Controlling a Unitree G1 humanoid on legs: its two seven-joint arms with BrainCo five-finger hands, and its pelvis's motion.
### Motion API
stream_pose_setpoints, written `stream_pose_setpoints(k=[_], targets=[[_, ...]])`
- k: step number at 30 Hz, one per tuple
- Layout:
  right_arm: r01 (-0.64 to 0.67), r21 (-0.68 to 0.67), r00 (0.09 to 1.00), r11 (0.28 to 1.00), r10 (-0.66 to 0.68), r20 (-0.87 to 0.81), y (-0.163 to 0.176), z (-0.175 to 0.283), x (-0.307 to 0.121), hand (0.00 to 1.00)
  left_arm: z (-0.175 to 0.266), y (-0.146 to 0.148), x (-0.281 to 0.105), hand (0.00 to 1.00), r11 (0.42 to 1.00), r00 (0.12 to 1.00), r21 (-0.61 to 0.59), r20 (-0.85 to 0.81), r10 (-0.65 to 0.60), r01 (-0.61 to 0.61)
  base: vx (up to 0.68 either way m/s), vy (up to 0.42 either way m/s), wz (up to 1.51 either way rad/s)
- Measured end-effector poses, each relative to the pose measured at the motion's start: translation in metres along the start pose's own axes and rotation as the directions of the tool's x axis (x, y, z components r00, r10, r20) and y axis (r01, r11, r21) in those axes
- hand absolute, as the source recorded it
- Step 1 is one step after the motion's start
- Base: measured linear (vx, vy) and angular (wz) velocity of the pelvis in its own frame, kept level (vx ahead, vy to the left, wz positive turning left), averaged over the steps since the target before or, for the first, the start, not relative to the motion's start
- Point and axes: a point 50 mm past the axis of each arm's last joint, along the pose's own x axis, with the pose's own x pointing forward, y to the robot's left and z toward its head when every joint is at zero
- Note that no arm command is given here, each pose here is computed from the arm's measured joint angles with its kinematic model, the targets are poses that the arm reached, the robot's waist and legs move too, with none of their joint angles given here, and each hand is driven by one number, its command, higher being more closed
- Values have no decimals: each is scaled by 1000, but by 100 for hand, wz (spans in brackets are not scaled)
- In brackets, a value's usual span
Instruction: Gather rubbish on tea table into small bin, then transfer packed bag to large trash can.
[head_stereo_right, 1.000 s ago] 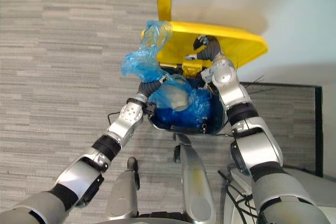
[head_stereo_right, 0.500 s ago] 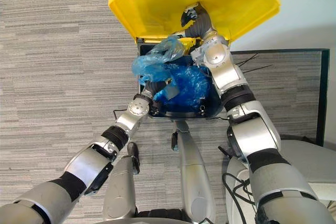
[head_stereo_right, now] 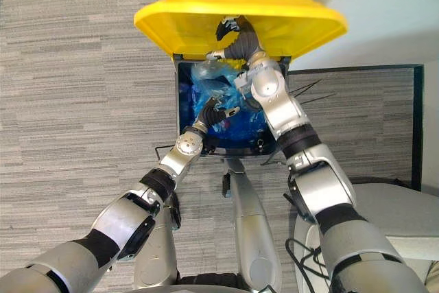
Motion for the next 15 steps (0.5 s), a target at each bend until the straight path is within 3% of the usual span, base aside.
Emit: stream_pose_setpoints(k=[3, 5, 8, 12, 15], targets=[[-5, -5, 992, 1000, 4, -130, 7, -41, -36, 0, -31, 20, -16, 0, 999, 996, 17, -77, 52, -51, -6, 39, 37], [-3, 25, 955, 1000, 10, -298, 17, -83, -85, 0, -64, 37, -41, 0, 994, 981, 14, -160, 106, -105, -6, 97, 35], [-26, 55, 899, 998, 48, -435, 34, -111, -132, 0, -100, 58, -77, 0, 984, 950, 18, -258, 176, -178, -56, 155, 1], [-114, 82, 819, 990, 140, -557, 49, -129, -199, 0, -152, 84, -157, 0, 950, 857, -3, -431, 281, -313, -184, 189, -52], [-165, 129, 706, 978, 209, -677, 55, -143, -259, 0, -180, 99, -216, 0, 915, 758, 1, -560, 334, -402, -150, 69, -27]])
